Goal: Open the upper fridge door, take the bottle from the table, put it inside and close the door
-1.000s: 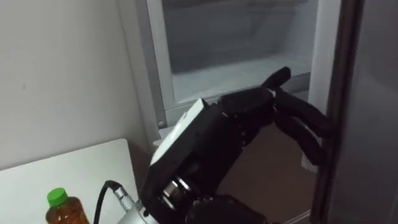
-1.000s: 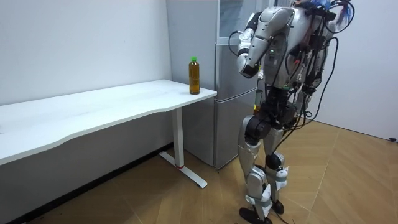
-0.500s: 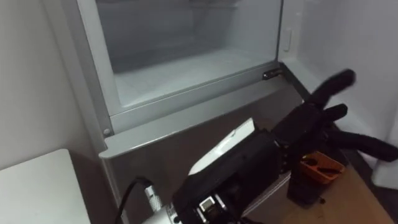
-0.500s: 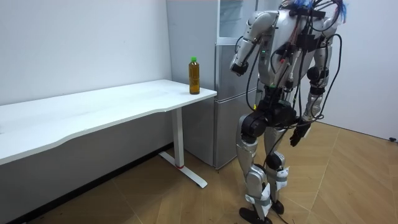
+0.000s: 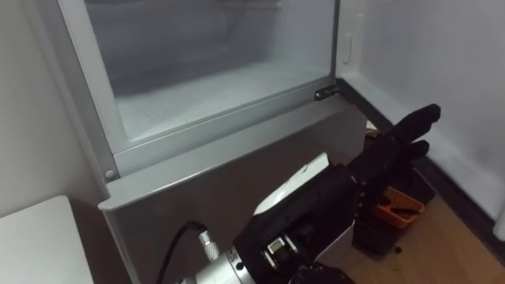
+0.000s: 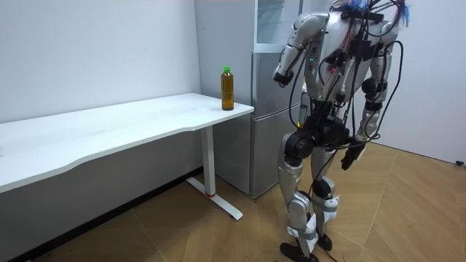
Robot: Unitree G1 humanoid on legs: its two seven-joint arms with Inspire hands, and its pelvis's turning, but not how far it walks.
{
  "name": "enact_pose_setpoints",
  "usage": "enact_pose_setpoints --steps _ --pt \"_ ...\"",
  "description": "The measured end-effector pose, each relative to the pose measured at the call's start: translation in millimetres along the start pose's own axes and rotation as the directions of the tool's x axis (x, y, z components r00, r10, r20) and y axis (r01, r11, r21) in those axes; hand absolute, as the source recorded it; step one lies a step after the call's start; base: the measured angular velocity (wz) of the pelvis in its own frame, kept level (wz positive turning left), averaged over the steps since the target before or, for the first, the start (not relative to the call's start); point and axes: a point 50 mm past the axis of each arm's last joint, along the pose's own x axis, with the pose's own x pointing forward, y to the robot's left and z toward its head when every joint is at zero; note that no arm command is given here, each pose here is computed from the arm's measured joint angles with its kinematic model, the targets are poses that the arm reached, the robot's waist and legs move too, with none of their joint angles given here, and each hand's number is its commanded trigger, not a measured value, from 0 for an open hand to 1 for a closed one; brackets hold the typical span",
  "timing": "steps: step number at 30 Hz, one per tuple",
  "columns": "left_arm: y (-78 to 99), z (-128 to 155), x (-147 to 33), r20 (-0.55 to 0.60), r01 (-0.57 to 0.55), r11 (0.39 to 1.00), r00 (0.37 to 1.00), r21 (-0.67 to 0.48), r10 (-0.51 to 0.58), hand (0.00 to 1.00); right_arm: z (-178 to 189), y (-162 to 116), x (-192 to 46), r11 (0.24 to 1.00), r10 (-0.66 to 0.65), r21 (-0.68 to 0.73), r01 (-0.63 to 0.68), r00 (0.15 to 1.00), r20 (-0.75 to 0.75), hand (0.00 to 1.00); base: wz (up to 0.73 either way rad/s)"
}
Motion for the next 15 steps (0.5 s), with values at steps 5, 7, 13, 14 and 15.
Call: enact_pose_setpoints --steps 5,7,13,14,15 --pt "0.1 -0.2 -0.4 -0.004 0.002 1.000 1.000 0.004 -0.002 0.00 0.5 -0.1 0.0 1.000 0.000 0.000 0.000 1.000 0.001 0.00 0.00" --pt "0.1 -0.1 -0.4 -0.003 0.002 1.000 1.000 0.004 -0.002 0.00 1.1 0.4 0.2 1.000 0.004 -0.008 -0.004 1.000 0.001 0.00 -0.02" --pt "0.1 -0.1 -0.5 -0.003 0.005 1.000 1.000 0.003 -0.005 0.00 7.5 2.7 1.1 1.000 0.024 0.000 -0.024 1.000 0.018 0.00 -0.08" --pt "0.0 -0.1 -0.5 -0.003 0.005 1.000 1.000 0.003 -0.005 0.00 7.6 2.3 1.0 1.000 0.023 0.000 -0.023 1.000 0.018 0.00 -0.09" --pt "0.0 -0.1 -0.5 -0.003 0.005 1.000 1.000 0.002 -0.005 0.00 7.7 1.6 0.8 1.000 0.021 0.000 -0.021 1.000 0.018 0.00 -0.17"
